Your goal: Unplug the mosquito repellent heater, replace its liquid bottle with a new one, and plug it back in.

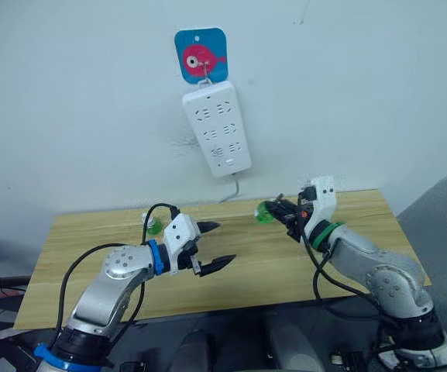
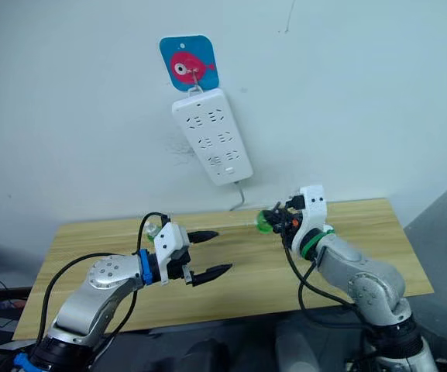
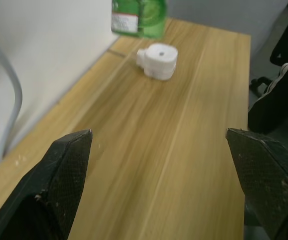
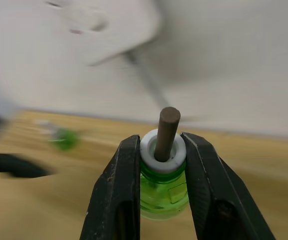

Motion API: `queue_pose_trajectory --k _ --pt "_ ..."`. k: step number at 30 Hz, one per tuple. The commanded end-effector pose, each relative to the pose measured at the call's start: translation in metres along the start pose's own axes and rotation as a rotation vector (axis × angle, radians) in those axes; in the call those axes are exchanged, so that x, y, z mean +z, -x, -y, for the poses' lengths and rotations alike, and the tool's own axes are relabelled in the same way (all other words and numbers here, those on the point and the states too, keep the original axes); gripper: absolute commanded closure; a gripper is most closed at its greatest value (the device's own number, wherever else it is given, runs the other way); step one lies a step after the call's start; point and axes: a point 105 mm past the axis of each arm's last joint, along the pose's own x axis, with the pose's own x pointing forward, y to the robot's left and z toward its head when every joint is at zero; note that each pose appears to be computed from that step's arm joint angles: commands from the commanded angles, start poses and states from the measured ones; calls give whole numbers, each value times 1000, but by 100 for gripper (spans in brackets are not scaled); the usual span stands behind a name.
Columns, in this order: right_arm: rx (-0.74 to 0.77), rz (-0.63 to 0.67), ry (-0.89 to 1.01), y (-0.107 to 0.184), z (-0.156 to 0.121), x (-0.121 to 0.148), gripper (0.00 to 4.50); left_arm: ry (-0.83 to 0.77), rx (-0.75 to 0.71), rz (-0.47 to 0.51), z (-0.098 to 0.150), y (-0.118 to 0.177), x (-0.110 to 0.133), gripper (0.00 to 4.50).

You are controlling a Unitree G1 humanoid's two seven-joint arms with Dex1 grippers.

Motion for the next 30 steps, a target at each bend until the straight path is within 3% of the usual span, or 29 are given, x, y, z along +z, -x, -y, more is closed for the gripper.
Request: queue_pose_trajectory --k 1,5,12,17,22,26,30 --pt "-78 34 154 -21 18 -17 366 -42 -7 32 8 -4 17 0" --pt "-149 -25 244 -43 40 -49 366 -34 26 53 11 -5 24 0" --pt "-164 -24 199 -57 52 -64 366 -36 81 109 16 -5 33 0" --pt "-174 -8 135 -53 55 -67 188 -41 118 122 17 -3 33 0" --pt "-186 116 108 -35 53 -37 5 -41 185 128 13 7 20 0" --pt "-6 148 197 -10 17 -20 5 47 394 78 -3 25 -11 0" --pt "250 79 347 20 -27 -21 5 151 701 13 -30 60 -49 0"
